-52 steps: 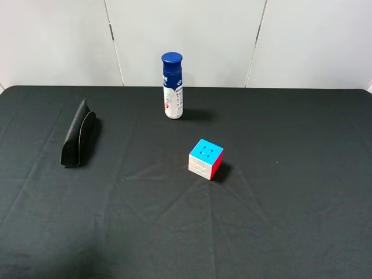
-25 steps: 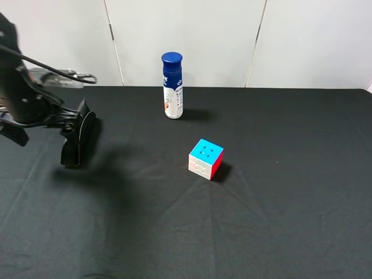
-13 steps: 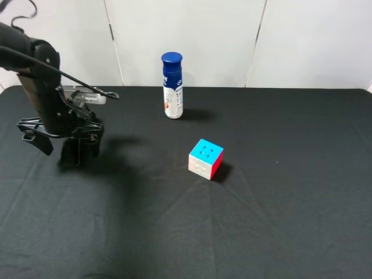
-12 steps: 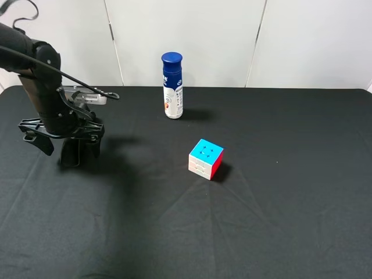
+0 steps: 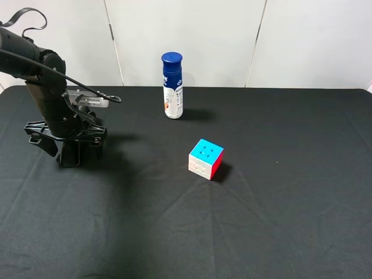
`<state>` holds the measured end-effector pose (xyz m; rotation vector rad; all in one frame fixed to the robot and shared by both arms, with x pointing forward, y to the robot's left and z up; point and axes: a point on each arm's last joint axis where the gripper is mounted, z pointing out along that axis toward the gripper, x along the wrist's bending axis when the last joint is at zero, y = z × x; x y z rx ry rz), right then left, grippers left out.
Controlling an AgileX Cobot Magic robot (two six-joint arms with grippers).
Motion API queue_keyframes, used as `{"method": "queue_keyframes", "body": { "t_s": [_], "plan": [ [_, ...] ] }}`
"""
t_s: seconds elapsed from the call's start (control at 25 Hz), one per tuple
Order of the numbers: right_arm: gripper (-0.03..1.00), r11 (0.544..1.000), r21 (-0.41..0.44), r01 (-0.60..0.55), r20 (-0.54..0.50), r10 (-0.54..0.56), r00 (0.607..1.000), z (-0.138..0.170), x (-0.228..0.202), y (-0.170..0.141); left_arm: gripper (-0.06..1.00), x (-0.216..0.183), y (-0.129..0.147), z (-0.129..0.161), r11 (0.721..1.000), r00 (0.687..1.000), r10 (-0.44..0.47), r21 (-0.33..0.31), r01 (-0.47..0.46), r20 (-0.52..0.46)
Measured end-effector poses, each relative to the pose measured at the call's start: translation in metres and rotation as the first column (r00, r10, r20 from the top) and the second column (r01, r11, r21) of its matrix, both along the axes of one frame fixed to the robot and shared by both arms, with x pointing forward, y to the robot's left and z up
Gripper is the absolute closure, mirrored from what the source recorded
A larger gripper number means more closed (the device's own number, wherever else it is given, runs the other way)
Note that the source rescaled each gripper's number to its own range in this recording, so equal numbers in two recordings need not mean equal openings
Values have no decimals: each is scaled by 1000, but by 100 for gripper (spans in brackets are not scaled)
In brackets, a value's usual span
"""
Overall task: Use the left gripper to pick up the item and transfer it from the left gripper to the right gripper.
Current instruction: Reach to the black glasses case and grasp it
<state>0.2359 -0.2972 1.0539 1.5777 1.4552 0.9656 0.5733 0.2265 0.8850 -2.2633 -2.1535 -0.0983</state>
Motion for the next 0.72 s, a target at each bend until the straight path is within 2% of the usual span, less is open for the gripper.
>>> {"method": "queue_keyframes", "body": {
  "t_s": [0.08,0.2,0.6,0.72],
  "plan": [
    [-3,1000,0,0,0,0,1000,0,0,0,-4,0,0,0,1000,1000,0,0,0,2],
    [-3,1000,0,0,0,0,1000,0,0,0,6,0,0,0,1000,1000,-1,0,1,3],
    [-3,1000,0,0,0,0,1000,0,0,0,56,0,0,0,1000,1000,0,0,0,4],
    [-3,1000,0,0,0,0,1000,0,0,0,78,0,0,0,1000,1000,-1,0,1,4]
  ]
}}
